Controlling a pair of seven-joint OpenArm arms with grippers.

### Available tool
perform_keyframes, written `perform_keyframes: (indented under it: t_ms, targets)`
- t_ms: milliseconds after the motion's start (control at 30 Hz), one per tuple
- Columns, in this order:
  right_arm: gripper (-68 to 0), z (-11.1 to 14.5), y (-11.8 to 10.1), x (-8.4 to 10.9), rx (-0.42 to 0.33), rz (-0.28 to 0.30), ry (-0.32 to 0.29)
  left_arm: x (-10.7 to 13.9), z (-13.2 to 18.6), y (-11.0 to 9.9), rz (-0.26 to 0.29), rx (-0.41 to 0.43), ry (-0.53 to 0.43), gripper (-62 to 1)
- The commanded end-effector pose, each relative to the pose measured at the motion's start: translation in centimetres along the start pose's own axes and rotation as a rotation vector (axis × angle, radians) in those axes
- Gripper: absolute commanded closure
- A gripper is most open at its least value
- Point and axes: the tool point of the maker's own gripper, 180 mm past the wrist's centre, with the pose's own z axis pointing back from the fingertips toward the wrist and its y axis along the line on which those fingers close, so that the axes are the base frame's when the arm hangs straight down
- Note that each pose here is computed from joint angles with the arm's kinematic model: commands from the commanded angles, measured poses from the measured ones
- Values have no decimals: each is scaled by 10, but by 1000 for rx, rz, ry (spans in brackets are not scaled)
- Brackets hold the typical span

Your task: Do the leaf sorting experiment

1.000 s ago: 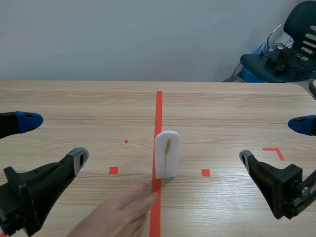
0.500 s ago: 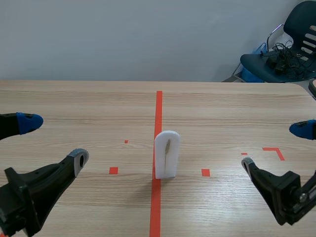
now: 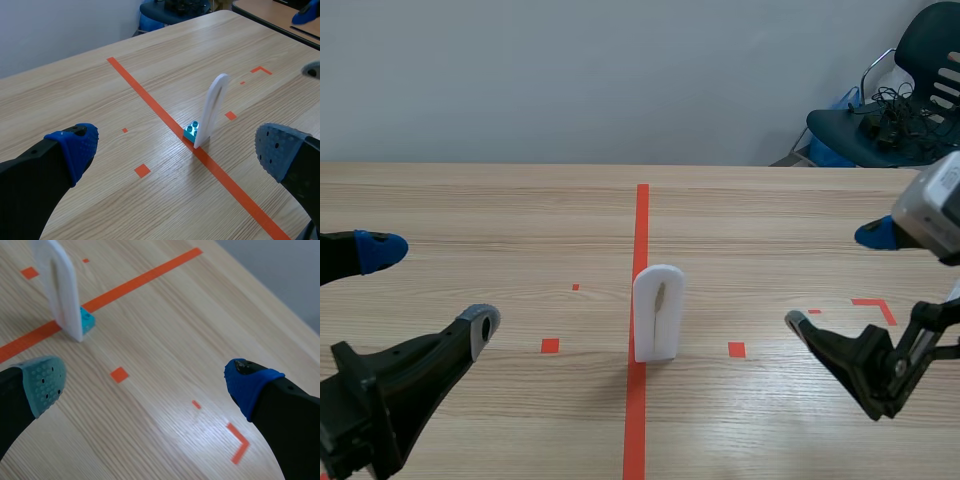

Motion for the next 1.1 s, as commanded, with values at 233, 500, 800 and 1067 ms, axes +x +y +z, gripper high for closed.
perform_keyframes:
  t_ms: [233,500,800,1067]
  targets:
    - [-679,-36,15,-22,104,-159,-125,7,-1,0,4,1,-26,-623]
    - [-679,-76,43,-12,145,-118,-257,7,-1,0,4,1,-27,-623]
    - [-679,-104,67,-2,130,-136,-346,7,-1,0,4,1,-27,-623]
    - [-573,-124,81,3,114,-111,-347,7,-1,0,4,1,-27,-623]
